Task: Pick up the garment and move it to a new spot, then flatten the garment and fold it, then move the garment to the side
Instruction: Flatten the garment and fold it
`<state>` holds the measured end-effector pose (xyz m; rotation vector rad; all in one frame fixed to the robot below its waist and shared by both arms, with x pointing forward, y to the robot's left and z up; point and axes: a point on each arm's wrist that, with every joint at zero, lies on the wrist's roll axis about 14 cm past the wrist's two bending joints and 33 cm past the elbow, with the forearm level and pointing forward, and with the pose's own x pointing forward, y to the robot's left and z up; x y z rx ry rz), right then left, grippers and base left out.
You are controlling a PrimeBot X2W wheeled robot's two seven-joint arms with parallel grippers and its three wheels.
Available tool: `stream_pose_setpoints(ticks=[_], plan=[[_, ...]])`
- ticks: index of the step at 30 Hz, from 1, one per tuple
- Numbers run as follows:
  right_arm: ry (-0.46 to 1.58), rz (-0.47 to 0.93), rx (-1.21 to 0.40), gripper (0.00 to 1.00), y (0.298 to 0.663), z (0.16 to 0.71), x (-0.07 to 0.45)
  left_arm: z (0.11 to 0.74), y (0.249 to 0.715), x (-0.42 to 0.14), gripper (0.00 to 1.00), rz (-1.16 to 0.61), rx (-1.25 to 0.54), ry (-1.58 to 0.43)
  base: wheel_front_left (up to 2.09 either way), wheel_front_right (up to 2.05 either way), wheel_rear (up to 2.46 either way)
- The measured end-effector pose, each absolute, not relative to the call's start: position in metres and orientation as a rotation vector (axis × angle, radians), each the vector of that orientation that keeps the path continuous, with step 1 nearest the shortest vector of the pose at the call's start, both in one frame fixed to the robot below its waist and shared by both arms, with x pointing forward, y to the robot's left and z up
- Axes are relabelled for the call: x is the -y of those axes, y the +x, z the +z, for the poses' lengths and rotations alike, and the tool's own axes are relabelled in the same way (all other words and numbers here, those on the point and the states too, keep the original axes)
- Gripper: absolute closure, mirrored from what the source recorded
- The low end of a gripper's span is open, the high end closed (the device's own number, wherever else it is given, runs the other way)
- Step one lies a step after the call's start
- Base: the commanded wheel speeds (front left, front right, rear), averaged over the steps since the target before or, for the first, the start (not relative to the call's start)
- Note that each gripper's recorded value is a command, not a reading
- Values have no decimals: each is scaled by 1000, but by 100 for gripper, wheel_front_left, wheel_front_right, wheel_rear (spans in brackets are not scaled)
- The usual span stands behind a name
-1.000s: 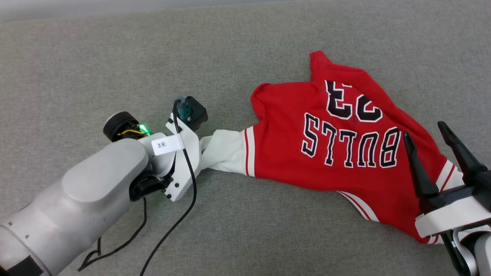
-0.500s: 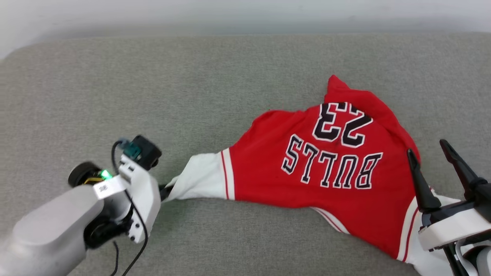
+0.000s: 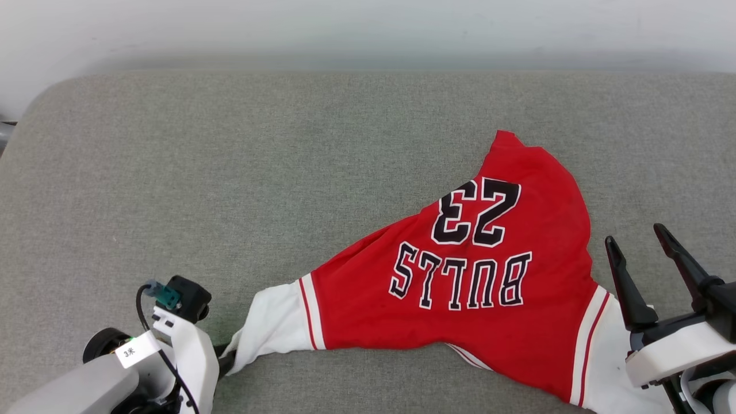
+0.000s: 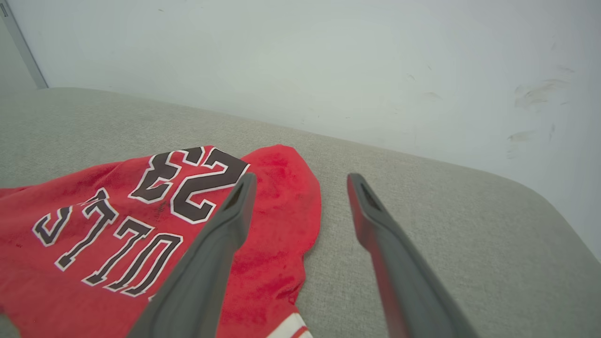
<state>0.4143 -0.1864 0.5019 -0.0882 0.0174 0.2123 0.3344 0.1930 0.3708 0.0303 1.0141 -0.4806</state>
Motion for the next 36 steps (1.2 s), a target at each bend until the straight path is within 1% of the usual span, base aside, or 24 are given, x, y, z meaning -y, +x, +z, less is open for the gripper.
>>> stream_pose_setpoints(ticks=[2, 5, 6, 7, 9, 11, 14, 17, 23, 28, 36], plan=[[-89, 212, -17, 0, 412, 503, 187, 383, 349, -190, 0, -474, -923, 38, 0, 0, 0], [-94, 209, -3, 0, 411, 509, 188, 420, 389, -197, 0, -443, -741, 96, 0, 0, 0], [-94, 209, -3, 0, 411, 509, 188, 420, 389, -197, 0, -443, -741, 96, 0, 0, 0], [-95, 207, 5, 0, 410, 512, 189, 451, 414, -194, 0, -446, -622, 115, 0, 0, 0], [-95, 205, 9, 0, 410, 514, 189, 477, 431, -187, 0, -457, -532, 126, 0, 0, 0], [-94, 203, 9, 0, 409, 514, 190, 500, 445, -178, 0, -478, -474, 127, 0, 0, 0], [-91, 200, 5, 0, 408, 513, 190, 518, 456, -152, 0, -558, -457, 143, 0, 0, 0], [-88, 197, 4, 0, 407, 513, 190, 518, 455, -117, 0, -665, -531, 114, 0, 0, 0], [-86, 180, 13, 0, 408, 514, 194, 487, 456, -87, 0, -763, -728, 232, 0, 0, 0], [-83, 151, 6, 0, 409, 509, 202, 440, 449, -88, 0, -786, -909, 337, 0, 0, 0], [-82, 116, -12, 0, 414, 498, 213, 381, 432, -91, 0, -803, -1082, 382, 0, 0, 0]])
